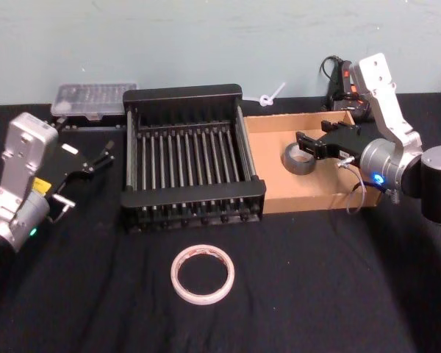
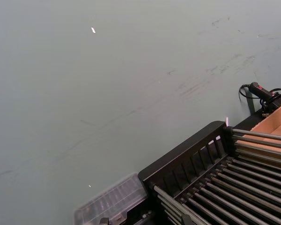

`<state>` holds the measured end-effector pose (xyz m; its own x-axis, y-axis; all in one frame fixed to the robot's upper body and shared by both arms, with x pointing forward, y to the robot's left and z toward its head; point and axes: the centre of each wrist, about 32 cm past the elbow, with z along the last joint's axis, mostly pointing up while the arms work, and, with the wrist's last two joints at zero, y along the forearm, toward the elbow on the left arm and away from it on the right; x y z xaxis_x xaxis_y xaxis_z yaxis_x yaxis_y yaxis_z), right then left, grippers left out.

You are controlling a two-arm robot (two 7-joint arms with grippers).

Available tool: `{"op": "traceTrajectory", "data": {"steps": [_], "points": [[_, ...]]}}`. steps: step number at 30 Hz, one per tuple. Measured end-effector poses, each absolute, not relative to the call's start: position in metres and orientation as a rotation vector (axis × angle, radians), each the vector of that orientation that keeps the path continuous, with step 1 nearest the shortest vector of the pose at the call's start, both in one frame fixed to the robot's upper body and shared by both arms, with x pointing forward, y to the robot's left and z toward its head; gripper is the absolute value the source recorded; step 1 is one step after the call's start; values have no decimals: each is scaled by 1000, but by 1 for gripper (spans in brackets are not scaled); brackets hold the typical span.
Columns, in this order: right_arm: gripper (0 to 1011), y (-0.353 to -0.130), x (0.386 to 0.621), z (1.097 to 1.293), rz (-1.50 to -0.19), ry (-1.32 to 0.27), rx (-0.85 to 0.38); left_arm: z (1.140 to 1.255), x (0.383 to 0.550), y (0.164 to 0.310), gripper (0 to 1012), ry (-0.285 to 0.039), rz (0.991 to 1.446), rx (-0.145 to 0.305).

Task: Pick up the white tape and place it into the black box , Pick up the silver tape and place it into the brown box.

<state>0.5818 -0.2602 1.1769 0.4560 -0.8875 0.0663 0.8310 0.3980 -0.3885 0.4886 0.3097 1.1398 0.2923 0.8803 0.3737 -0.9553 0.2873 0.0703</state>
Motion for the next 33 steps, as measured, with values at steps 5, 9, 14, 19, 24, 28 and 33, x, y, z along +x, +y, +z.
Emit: {"op": "traceTrajectory", "data": {"steps": [5,9,14,19,24,28,33], "points": [[783,-260,582,1177,-1094,161,-394,1140,489,310,1001,-285,1248,305],[905,-260,582,1177,-1093,161,-394,1140,489,310,1001,-285,1248,305],[1002,-260,582,1177,-1093,161,-394,1140,489,310,1001,-285,1248,305],[1002,-260,582,1177,-1093,161,-393,1140,489,310,1001,-285,1248,304],[1002,-260,582,1177,-1092,161,-393,1140,489,310,1001,-285,1248,304],[1002,-263,579,1178,-1081,162,-385,1140,489,310,1001,-285,1248,304],[1002,-267,571,1179,-1059,149,-378,1140,489,310,1001,-285,1248,304]]}}
